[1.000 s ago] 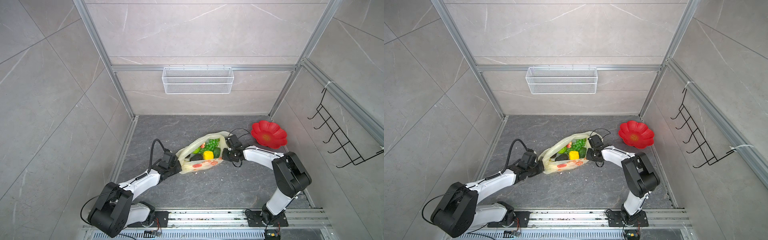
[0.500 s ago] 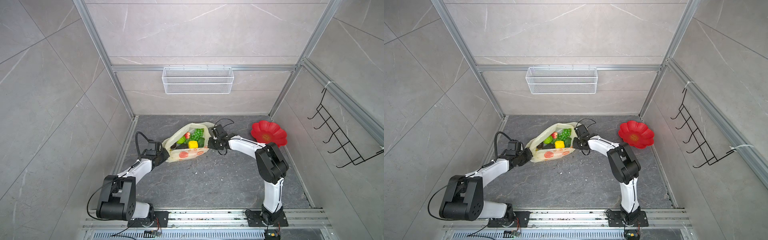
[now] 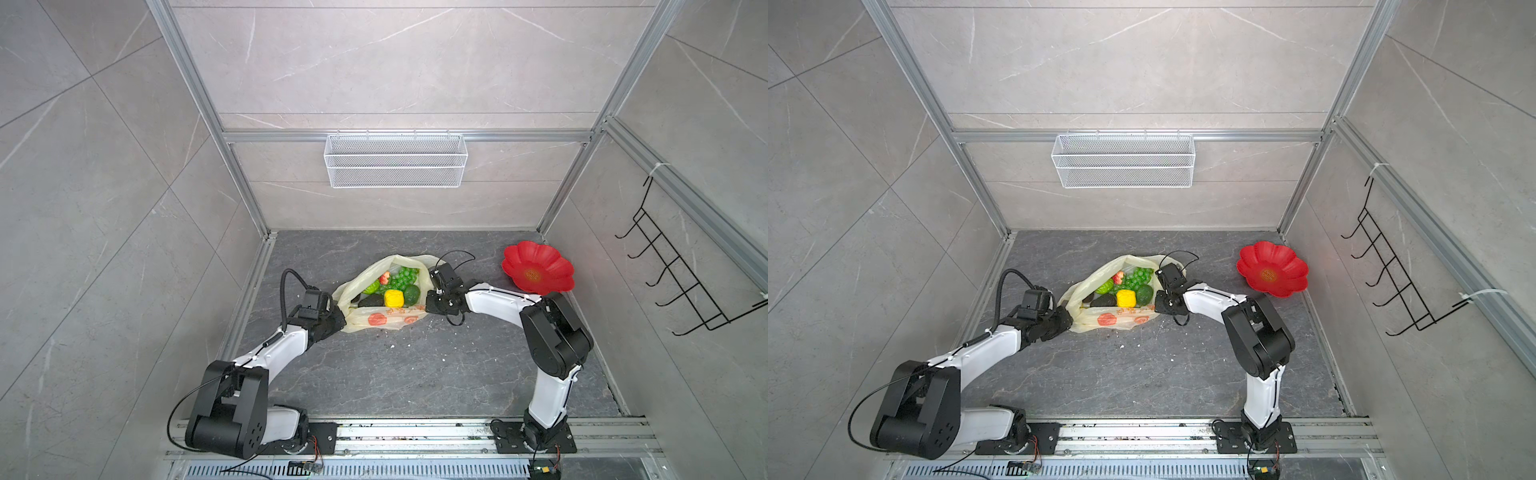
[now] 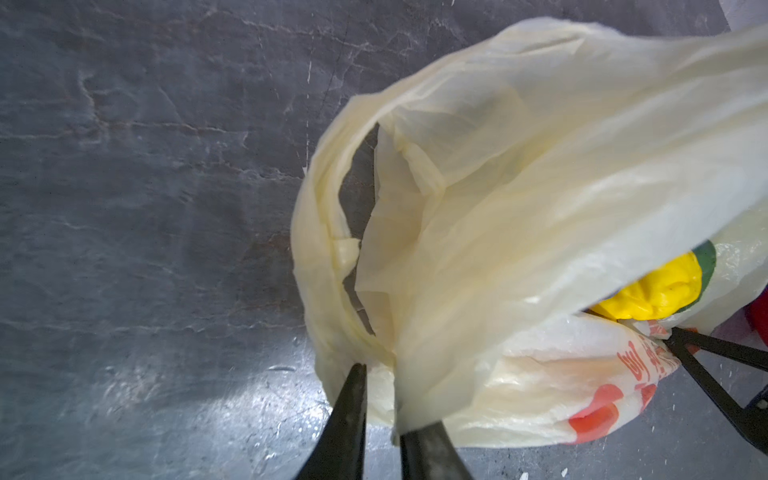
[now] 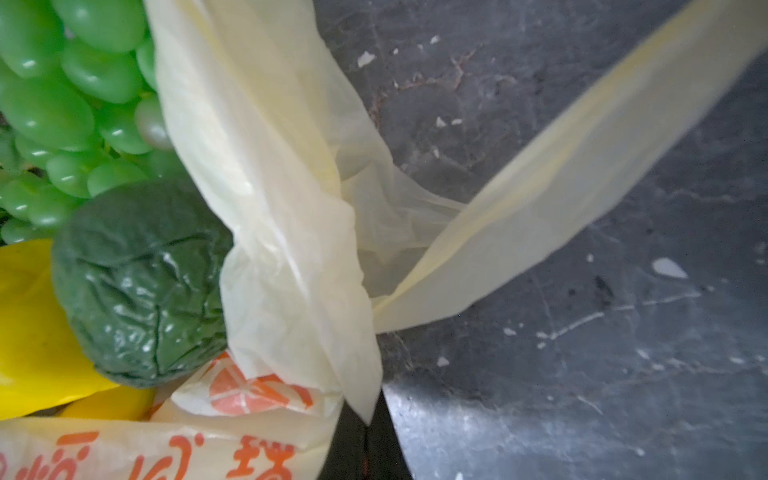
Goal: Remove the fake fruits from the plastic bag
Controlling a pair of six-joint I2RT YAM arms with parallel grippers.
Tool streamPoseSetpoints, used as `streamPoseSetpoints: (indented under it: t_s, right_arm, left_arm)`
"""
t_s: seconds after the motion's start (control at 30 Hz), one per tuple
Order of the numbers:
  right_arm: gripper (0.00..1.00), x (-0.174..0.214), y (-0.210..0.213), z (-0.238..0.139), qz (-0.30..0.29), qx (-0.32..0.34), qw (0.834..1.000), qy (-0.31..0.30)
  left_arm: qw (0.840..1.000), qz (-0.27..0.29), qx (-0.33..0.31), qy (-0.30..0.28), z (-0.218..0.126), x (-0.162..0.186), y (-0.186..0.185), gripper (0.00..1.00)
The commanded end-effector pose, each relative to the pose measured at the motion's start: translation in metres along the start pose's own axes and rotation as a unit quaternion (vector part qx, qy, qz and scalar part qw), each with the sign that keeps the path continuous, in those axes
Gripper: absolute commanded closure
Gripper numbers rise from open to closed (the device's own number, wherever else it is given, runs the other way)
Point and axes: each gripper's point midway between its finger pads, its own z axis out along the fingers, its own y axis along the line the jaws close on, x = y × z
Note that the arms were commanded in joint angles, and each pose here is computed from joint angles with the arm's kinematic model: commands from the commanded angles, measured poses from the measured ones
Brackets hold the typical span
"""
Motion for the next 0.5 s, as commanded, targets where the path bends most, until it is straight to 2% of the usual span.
streamPoseSetpoints:
  t_s: [0.0,0.13,0.23,0.37,0.47]
  right_arm:
    - [1.00,0.000,0.005,-0.012,-0.016,-0.003,1.000,-0.013]
    - [1.00,0.002,0.009,-0.014,-0.022,-0.002,1.000,-0.016]
    - [1.00,0.004,0.012,-0.014,-0.024,-0.006,1.000,-0.015]
    - [1.00,0.006,0.021,-0.013,-0.033,-0.011,0.999,-0.011]
    - [1.00,0.003,0.020,-0.014,-0.034,-0.004,0.999,-0.015]
  left_arm:
    - [1.000,-0.002,0.011,-0.010,-0.013,-0.007,-0.009,0.78]
    - [1.000,-0.004,0.008,-0.004,-0.013,-0.005,-0.008,0.82]
    - [1.000,-0.002,-0.008,-0.002,-0.016,-0.006,-0.005,0.72]
    - [0.999,0.007,-0.046,-0.028,-0.032,-0.021,0.000,0.53]
    - [0.993,0.052,-0.084,-0.059,-0.049,-0.036,-0.006,0.41]
